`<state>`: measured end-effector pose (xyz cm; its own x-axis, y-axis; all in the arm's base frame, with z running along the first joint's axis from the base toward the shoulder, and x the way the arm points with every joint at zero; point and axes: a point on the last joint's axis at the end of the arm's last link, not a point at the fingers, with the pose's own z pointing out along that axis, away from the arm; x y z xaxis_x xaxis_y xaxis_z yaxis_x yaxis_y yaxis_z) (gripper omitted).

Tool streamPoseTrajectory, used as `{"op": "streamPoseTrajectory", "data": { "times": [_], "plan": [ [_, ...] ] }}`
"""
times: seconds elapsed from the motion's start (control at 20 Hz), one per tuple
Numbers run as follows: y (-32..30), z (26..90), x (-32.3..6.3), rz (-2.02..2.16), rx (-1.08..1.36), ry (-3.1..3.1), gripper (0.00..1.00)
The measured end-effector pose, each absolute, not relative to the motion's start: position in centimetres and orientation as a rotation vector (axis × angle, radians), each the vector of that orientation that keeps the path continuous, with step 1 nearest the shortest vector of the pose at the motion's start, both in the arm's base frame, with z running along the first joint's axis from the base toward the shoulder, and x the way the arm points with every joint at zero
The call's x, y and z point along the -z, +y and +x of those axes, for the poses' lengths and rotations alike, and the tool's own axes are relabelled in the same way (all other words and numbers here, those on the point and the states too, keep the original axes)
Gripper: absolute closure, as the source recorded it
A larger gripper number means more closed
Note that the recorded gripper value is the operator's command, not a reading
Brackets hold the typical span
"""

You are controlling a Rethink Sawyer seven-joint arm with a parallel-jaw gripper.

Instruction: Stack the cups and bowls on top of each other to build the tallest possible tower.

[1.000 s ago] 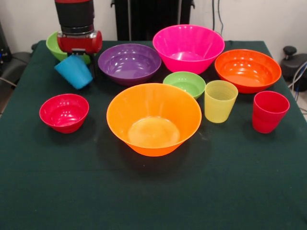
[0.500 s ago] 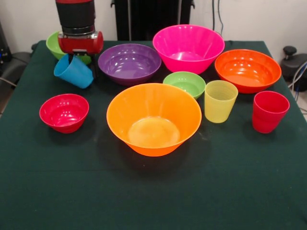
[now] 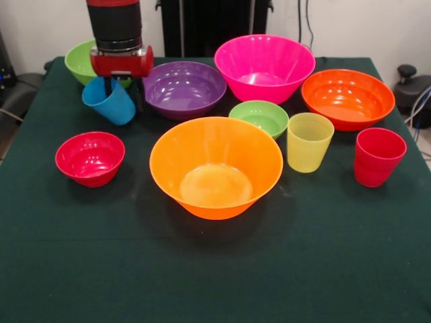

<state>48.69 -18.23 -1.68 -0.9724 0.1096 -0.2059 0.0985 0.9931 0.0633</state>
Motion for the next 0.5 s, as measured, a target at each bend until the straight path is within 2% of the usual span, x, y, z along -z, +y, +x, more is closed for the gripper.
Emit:
{"op": "streamPoseTrajectory", "data": {
  "times": [0.5],
  "plan": [
    [-16.3, 48.2, 2.5, 0.094, -0.055, 2.927, 0.0]
  ]
}}
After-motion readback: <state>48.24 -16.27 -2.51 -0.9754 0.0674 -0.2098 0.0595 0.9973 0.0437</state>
